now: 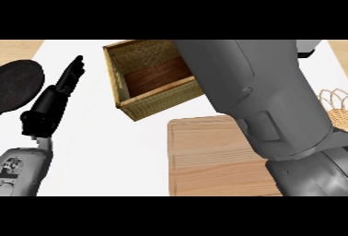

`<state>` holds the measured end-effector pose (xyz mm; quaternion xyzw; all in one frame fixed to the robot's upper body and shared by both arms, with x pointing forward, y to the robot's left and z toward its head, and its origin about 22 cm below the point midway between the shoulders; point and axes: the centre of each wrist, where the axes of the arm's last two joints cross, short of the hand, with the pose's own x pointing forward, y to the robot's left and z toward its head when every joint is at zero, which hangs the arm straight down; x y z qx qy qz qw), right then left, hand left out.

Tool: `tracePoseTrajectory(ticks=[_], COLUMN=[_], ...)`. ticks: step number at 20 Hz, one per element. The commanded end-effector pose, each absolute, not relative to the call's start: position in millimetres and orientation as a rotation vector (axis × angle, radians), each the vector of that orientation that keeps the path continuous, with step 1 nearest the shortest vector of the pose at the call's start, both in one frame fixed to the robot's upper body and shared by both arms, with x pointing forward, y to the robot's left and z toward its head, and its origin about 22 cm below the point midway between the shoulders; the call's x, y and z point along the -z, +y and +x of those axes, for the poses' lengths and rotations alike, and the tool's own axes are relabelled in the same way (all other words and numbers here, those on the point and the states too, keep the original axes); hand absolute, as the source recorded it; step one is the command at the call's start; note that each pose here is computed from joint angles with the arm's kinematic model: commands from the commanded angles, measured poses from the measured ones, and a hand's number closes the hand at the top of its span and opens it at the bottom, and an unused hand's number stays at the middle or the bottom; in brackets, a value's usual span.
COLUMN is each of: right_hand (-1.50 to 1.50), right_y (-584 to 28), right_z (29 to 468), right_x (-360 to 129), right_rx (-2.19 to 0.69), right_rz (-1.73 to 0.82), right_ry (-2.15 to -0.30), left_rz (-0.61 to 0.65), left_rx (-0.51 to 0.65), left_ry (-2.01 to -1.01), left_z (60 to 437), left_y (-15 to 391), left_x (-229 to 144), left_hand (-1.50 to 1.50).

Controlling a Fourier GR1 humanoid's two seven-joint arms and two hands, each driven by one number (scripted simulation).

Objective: Pick the squash from the cutting board and place it in the basket

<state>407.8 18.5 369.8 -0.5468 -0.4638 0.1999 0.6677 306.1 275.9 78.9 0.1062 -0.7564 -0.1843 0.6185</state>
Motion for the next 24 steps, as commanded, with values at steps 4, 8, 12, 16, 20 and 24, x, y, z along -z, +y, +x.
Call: tracePoseTrajectory(ticks=[4, 8, 12, 16, 20, 24], right_hand=[-1.5, -1.5, -1.5, -1.5, -1.5, -1.5], right_y=[28.4, 39.8, 41.7, 34.8, 6.0, -6.7], right_z=[411.6, 401.2, 400.4, 398.4, 398.7, 398.5], right_x=[-371.7, -390.7, -388.8, -392.9, -419.4, -424.9], right_rx=[-0.383, -0.347, -0.258, -0.043, 0.189, 0.339], right_rz=[-1.13, -1.07, -1.094, -1.034, -1.081, -1.094], right_ry=[-0.803, -0.846, -0.97, -1.159, -1.251, -1.282], left_rz=[0.265, 0.241, 0.244, 0.271, 0.287, 0.313], left_rx=[0.404, 0.435, 0.428, 0.398, 0.395, 0.37], left_ry=[-1.753, -1.746, -1.737, -1.723, -1.718, -1.7], left_z=[307.5, 310.4, 297.1, 303.0, 292.6, 293.3], left_y=[285.0, 274.8, 282.1, 281.5, 291.1, 299.6], left_x=[-77.5, -88.6, -67.4, -70.2, -66.8, -68.8], left_hand=[0.0, 0.0, 0.0, 0.0, 0.0, 0.0])
